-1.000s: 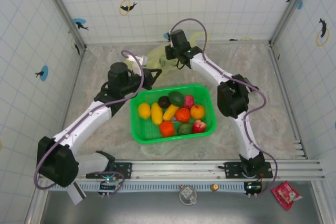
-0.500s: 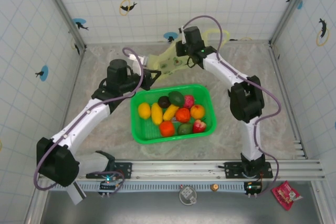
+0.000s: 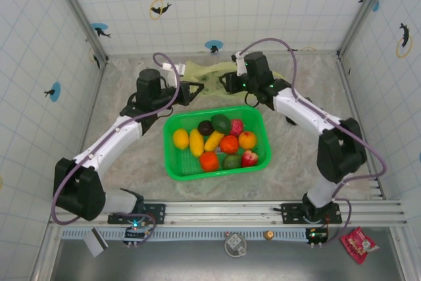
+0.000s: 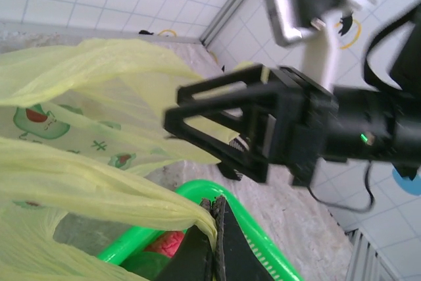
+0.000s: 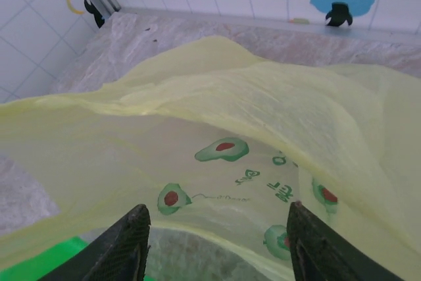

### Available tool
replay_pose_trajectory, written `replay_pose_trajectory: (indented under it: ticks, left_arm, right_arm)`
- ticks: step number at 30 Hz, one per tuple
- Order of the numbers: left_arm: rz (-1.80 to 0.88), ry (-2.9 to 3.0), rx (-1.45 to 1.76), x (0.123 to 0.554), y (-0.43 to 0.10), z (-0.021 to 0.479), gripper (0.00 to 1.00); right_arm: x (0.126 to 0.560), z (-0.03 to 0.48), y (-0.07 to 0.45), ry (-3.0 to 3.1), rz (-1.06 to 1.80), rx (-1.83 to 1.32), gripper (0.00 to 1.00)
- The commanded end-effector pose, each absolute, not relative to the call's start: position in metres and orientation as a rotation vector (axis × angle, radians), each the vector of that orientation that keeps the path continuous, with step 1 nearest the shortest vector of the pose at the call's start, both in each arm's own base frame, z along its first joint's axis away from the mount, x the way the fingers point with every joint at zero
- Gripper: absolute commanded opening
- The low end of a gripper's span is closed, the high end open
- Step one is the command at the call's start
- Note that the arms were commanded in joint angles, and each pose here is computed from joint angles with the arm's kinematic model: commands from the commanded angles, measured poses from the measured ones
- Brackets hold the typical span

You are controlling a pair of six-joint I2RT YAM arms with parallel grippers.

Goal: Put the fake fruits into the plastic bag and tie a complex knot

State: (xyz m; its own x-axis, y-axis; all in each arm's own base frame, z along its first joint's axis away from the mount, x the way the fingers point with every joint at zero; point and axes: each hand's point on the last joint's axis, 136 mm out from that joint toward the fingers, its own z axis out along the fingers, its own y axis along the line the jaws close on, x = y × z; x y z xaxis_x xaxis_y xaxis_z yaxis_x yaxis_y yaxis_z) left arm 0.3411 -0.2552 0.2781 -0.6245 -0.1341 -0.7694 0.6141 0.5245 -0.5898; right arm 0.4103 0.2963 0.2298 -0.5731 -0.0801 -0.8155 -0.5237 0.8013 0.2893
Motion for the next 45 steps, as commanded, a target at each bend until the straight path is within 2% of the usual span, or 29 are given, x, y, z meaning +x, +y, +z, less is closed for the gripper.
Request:
replay_pose_trajectory:
  ticks: [1, 5, 8, 9, 10, 24, 30, 36, 39, 45]
  left_arm:
    - [-1.216, 1.920, 0.380, 0.331, -0.255, 0.288, 0.00]
    - [-1.210, 1.924, 0.371, 0.328, -0.255, 0.291, 0.00]
    - [-1.205, 1.924, 0.372, 0.327, -0.255, 0.292, 0.00]
    - [-1.204, 1.922, 0.374, 0.327, -0.255, 0.293, 0.00]
    - [-1.205, 1.921, 0.374, 0.327, -0.255, 0.294, 0.00]
    - [-1.179, 1.929, 0.382, 0.326, -0.253, 0.301, 0.00]
    - [-1.168, 1.929, 0.383, 0.328, -0.252, 0.304, 0.00]
    - [-1.164, 1.928, 0.385, 0.328, -0.252, 0.306, 0.00]
    - [-1.159, 1.927, 0.382, 0.327, -0.251, 0.307, 0.00]
    - [-1.153, 1.934, 0.385, 0.325, -0.249, 0.306, 0.00]
  right_arm:
    - [0.377, 0.231, 0.291, 2.084, 0.608, -0.497, 0.56]
    - [0.340, 0.197, 0.295, 2.249, 0.673, -0.548, 0.62]
    - [0.314, 0.171, 0.302, 2.309, 0.617, -0.670, 0.80]
    - [0.309, 0.163, 0.302, 2.324, 0.589, -0.697, 0.82]
    - [0.306, 0.156, 0.303, 2.341, 0.570, -0.714, 0.88]
    - [0.311, 0.086, 0.309, 2.473, 0.360, -0.842, 0.90]
    - [0.314, 0.087, 0.313, 2.426, 0.354, -0.852, 0.81]
    - [0.309, 0.101, 0.313, 2.376, 0.394, -0.858, 0.58]
    - [0.302, 0.116, 0.314, 2.341, 0.455, -0.864, 0.53]
    - [0.290, 0.161, 0.316, 2.199, 0.629, -0.832, 0.50]
